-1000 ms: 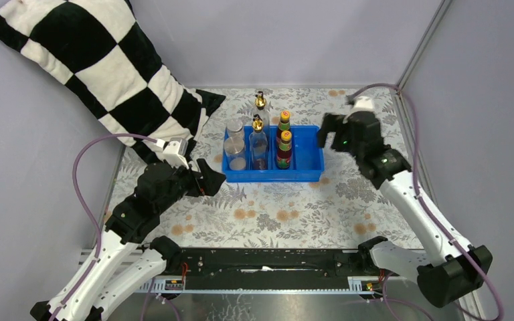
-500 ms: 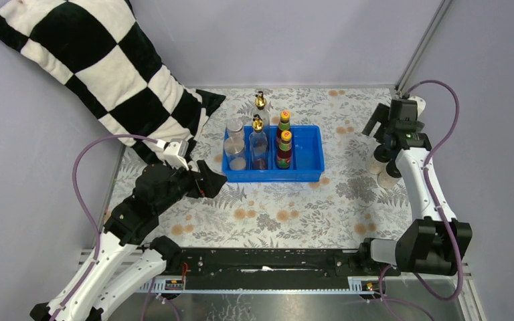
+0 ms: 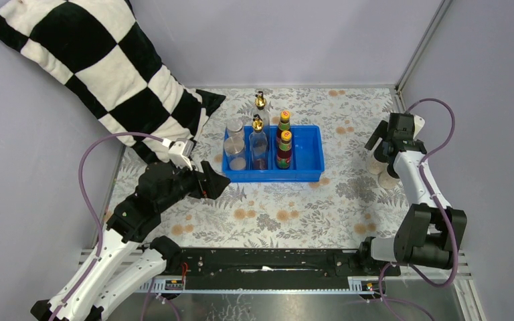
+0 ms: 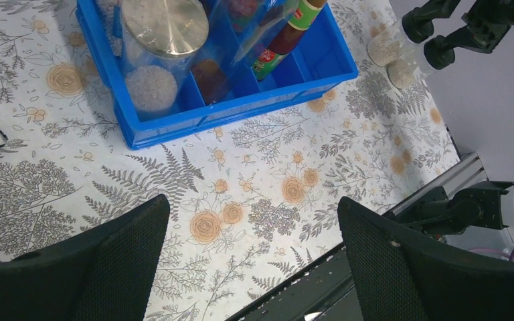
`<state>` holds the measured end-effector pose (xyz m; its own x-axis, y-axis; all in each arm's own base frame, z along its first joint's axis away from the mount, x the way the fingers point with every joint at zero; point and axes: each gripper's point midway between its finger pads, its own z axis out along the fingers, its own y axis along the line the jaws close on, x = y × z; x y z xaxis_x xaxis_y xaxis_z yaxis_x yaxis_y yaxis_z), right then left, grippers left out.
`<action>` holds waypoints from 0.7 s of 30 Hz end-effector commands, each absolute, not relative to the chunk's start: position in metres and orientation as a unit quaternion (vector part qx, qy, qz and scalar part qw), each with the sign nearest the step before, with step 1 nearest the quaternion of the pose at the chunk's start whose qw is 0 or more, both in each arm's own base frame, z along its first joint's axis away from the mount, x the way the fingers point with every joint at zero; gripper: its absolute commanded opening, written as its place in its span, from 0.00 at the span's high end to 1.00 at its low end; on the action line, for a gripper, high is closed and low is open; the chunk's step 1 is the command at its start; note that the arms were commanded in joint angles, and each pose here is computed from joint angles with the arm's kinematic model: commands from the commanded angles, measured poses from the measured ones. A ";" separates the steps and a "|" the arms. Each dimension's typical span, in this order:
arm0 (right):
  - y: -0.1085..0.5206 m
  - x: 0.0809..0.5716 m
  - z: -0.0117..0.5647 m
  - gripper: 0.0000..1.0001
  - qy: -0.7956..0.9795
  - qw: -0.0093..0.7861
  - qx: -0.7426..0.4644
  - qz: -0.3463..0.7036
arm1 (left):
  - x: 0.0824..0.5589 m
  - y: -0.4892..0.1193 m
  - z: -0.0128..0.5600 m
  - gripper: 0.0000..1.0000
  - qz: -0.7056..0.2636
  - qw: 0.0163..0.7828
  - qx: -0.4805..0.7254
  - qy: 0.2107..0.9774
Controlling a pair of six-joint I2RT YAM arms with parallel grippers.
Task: Organize the condiment bottles
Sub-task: Pick up the bottle from the center of the board.
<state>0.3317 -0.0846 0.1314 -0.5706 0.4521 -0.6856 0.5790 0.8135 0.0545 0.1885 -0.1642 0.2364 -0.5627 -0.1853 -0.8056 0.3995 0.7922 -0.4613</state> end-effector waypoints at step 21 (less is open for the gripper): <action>-0.086 0.347 0.097 0.08 0.881 0.349 0.313 -0.059 | 0.190 -0.174 0.243 0.01 -0.334 0.475 0.089 0.809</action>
<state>0.3502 -0.0875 0.0869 -0.5846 0.5040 -0.6358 0.5938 0.7998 0.0880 0.1860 -0.1682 0.2361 -0.5710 -0.1735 -0.8024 0.4198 0.7783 -0.4670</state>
